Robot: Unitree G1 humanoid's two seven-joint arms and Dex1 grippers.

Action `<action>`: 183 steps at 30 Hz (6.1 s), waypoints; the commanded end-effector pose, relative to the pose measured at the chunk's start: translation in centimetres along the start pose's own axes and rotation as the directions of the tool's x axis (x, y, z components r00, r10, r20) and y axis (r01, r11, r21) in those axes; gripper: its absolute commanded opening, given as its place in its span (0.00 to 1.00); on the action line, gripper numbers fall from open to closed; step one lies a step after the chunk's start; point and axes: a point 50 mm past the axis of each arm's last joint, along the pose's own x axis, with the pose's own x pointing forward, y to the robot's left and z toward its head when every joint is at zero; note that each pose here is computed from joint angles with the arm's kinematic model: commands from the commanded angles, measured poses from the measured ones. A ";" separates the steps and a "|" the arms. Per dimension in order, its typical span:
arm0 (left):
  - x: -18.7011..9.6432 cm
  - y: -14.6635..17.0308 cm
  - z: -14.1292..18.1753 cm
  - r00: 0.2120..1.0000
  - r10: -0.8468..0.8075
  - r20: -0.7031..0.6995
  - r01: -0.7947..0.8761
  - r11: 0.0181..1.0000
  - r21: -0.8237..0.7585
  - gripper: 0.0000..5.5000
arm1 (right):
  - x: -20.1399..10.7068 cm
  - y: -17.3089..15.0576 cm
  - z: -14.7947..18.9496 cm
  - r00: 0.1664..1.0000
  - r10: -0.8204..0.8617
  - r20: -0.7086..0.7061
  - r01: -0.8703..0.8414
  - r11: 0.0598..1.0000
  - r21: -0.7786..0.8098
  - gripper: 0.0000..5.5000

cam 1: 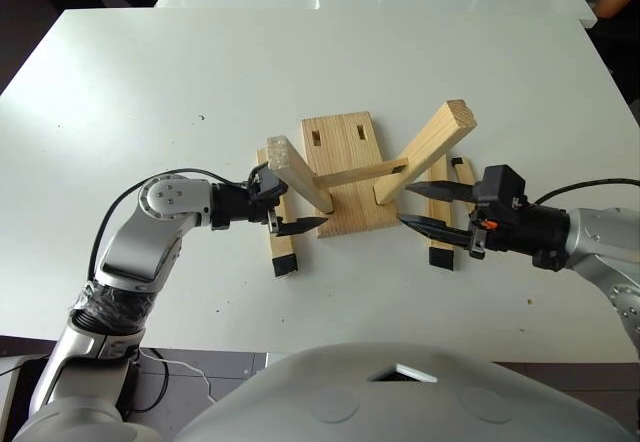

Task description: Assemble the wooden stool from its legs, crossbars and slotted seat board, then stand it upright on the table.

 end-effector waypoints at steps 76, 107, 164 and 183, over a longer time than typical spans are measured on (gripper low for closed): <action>0.6 0.5 3.0 0.996 -0.065 0.064 0.064 0.998 0.028 0.79 | 1.6 -6.0 1.3 0.773 -0.618 0.144 0.634 0.763 -0.126 0.71; 1.8 0.8 3.6 0.991 -0.123 0.047 0.119 0.990 0.070 0.79 | 1.3 -6.7 -0.4 0.814 -0.552 0.179 0.503 0.825 0.258 0.97; 2.4 2.8 -1.6 0.984 0.123 -0.131 -0.086 0.962 0.261 0.79 | -1.6 -9.0 -9.3 0.723 -0.646 -0.245 0.568 0.758 -0.321 0.97; 5.5 3.8 0.7 0.982 0.190 -0.016 -0.174 0.925 0.337 0.79 | -5.1 -8.7 -5.4 0.822 -0.527 -0.214 0.469 0.841 -0.269 0.97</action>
